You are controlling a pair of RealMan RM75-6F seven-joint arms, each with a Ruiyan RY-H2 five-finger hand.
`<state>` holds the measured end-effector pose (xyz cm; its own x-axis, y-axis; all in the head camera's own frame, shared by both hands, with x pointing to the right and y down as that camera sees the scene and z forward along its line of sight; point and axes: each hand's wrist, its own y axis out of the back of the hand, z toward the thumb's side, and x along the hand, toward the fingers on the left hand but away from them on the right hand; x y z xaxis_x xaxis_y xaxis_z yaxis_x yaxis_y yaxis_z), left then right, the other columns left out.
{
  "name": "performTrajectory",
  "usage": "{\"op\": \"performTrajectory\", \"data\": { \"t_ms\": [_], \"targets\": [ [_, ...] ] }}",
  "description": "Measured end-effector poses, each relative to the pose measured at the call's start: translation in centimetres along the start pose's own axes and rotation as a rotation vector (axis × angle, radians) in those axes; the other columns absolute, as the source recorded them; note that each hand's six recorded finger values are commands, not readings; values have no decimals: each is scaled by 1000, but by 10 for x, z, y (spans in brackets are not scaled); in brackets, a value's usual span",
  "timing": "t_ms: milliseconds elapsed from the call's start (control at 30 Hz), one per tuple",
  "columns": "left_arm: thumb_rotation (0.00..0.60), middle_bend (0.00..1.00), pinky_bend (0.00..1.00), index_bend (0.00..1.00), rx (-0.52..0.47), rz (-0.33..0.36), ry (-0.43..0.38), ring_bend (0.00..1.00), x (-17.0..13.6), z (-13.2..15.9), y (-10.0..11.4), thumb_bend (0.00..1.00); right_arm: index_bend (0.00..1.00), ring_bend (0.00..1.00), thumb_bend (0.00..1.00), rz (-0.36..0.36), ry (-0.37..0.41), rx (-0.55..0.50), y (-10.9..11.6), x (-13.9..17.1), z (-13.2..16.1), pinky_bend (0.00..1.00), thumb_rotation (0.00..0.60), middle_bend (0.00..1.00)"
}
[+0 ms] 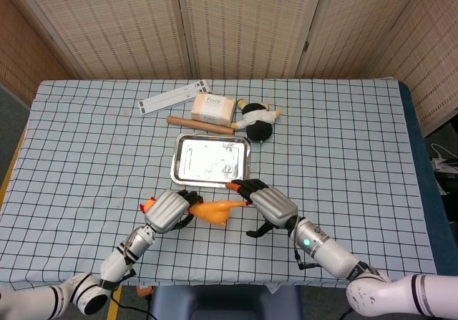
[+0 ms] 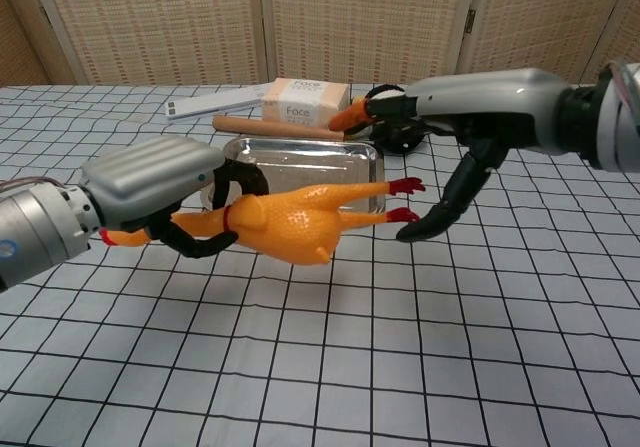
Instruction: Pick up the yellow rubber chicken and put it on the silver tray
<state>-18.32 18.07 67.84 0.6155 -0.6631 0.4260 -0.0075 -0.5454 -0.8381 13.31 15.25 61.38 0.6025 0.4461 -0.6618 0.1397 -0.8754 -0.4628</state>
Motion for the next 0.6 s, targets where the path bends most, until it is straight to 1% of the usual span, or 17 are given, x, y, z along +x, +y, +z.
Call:
{"op": "performTrajectory", "data": {
  "t_ms": [133, 267, 367, 433, 500, 600],
  "targets": [
    [600, 814, 830, 827, -22, -7, 22, 658, 5, -2, 5, 726, 0, 0, 128, 22, -3, 10, -10, -13, 10, 0, 600, 0],
    [600, 814, 829, 826, -33, -11, 48, 658, 6, -6, 8, 727, 0, 0, 128, 30, -34, -1, -15, -20, 7, 0, 600, 6],
    [600, 815, 829, 826, -52, -8, 62, 658, 6, -8, 10, 727, 2, 0, 130, 25, -57, -2, -16, -26, 2, 2, 600, 37],
    [600, 814, 829, 827, -81, -10, 69, 660, 5, -9, 12, 727, 28, 4, 134, 18, -66, -9, -15, -30, -1, 26, 600, 76],
    [600, 815, 829, 827, -113, -11, 73, 660, 5, -8, 13, 728, 74, 24, 156, 8, -70, -16, -15, -34, -4, 72, 600, 115],
    [600, 815, 829, 826, -149, -13, 73, 660, 5, -6, 15, 727, 103, 48, 189, -2, -73, -24, -17, -40, -7, 110, 600, 139]
  ]
}}
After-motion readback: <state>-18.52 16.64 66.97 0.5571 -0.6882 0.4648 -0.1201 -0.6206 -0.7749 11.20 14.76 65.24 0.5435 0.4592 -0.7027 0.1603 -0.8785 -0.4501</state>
